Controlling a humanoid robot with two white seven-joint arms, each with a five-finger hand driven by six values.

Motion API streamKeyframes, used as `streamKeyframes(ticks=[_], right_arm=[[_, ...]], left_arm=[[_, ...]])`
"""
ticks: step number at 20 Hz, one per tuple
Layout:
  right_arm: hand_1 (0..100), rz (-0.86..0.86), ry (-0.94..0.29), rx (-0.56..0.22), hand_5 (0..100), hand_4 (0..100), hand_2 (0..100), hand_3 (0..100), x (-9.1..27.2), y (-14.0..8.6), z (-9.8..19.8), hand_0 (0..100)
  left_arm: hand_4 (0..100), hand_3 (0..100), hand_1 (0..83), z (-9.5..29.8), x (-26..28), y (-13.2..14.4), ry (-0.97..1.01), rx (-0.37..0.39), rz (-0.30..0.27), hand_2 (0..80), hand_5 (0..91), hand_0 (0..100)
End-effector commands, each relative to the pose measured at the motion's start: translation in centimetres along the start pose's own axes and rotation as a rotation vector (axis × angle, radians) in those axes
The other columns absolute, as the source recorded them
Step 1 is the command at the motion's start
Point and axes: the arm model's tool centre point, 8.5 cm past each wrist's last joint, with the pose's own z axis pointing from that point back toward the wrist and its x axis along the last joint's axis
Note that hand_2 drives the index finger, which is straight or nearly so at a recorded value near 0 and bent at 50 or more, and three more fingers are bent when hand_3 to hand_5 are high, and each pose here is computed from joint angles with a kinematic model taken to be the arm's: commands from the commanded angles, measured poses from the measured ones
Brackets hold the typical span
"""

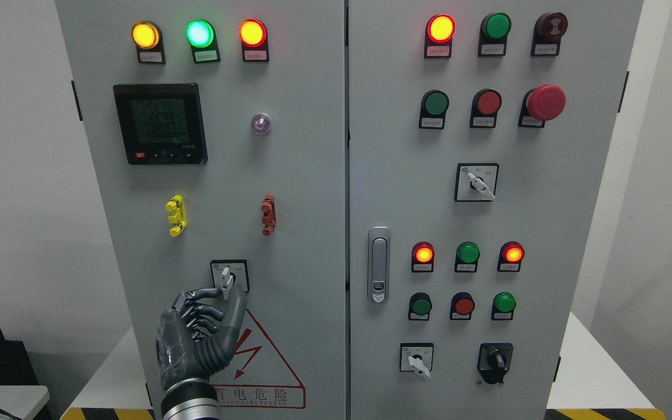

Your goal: Turn on light switch 1

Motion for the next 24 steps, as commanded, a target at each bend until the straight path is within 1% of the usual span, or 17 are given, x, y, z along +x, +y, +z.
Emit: streamKeyframes(ticks=[1, 17, 24], right_arm=[[39, -0.008, 0.0, 0.002, 0, 0, 0, 0, -0.01, 0.11, 0.01, 12], [39, -0.008, 0.0, 0.001, 0, 0, 0, 0, 0.07, 0.01, 0.0, 12], [39, -0.008, -0.002, 0.002, 0, 0, 0, 0, 0.09, 0.11, 0.0, 12]], left_arm=[[85, 79, 53.5, -0.22, 0.37, -0.15, 0.007, -0.004, 0.002, 45.9, 86.6, 18], [86, 80, 50.1, -0.5, 0.63, -0.28, 0.032, -0.007, -0.011, 48.3, 86.6, 22], [86, 81, 45.4, -0.52, 0.63, -0.35, 0.037, -0.013, -0.005, 49.8, 86.7, 26]])
